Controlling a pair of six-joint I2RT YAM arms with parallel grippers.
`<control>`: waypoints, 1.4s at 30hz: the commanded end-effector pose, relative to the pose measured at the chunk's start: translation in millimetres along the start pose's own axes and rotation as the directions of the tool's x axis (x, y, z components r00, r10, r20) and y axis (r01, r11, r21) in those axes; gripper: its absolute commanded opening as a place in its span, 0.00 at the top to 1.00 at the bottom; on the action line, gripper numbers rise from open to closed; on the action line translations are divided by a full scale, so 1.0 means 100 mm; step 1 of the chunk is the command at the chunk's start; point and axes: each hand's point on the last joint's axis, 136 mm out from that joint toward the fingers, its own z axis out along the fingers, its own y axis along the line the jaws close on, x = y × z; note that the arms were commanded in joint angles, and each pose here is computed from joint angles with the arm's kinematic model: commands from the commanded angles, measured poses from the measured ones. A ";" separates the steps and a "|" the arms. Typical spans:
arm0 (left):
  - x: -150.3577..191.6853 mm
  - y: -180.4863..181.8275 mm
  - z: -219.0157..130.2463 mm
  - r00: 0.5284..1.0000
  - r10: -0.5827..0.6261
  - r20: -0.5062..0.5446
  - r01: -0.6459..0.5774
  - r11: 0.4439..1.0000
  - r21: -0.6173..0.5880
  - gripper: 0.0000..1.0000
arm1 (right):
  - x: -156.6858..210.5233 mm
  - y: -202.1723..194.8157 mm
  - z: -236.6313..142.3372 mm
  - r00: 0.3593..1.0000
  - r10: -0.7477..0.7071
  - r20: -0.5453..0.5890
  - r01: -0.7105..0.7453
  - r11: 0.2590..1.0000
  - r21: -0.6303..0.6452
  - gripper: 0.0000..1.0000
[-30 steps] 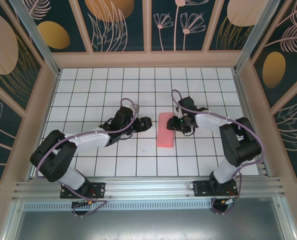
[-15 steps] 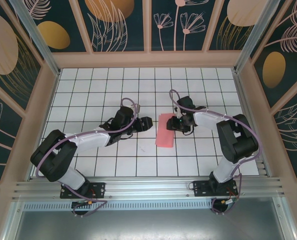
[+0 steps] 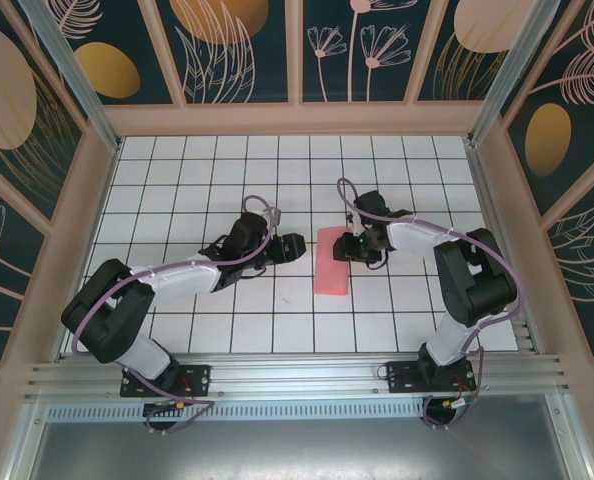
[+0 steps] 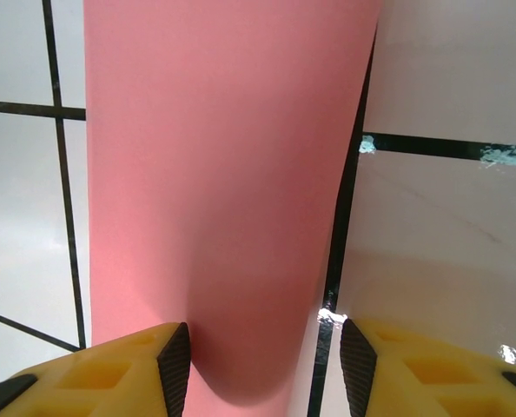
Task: Fold a paper plane with a square sheet of paper (pick it up from the middle)
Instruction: Fold the square sheet of paper in half at the center of the table.
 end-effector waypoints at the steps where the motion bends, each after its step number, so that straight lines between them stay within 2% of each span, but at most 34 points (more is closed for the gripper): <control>1: -0.04 -0.11 0.03 1.000 0.007 0.002 -0.007 1.000 0.029 0.38 | -0.05 0.10 -0.14 0.998 -0.055 0.010 0.055 0.998 -0.016 0.49; 9: -0.03 -0.12 0.04 1.000 0.009 -0.005 -0.008 0.999 0.031 0.38 | -0.03 0.09 -0.08 0.998 -0.068 -0.008 0.068 0.997 -0.019 0.49; 27: 0.01 -0.12 0.08 1.000 0.009 -0.021 -0.008 0.999 0.034 0.38 | 0.06 -0.14 0.09 0.997 -0.053 -0.060 0.057 0.996 0.074 0.49; 42: 0.01 -0.14 0.11 1.000 0.004 -0.030 -0.003 0.999 0.037 0.42 | 0.03 -0.22 0.13 0.999 -0.008 -0.043 0.013 0.994 0.111 0.49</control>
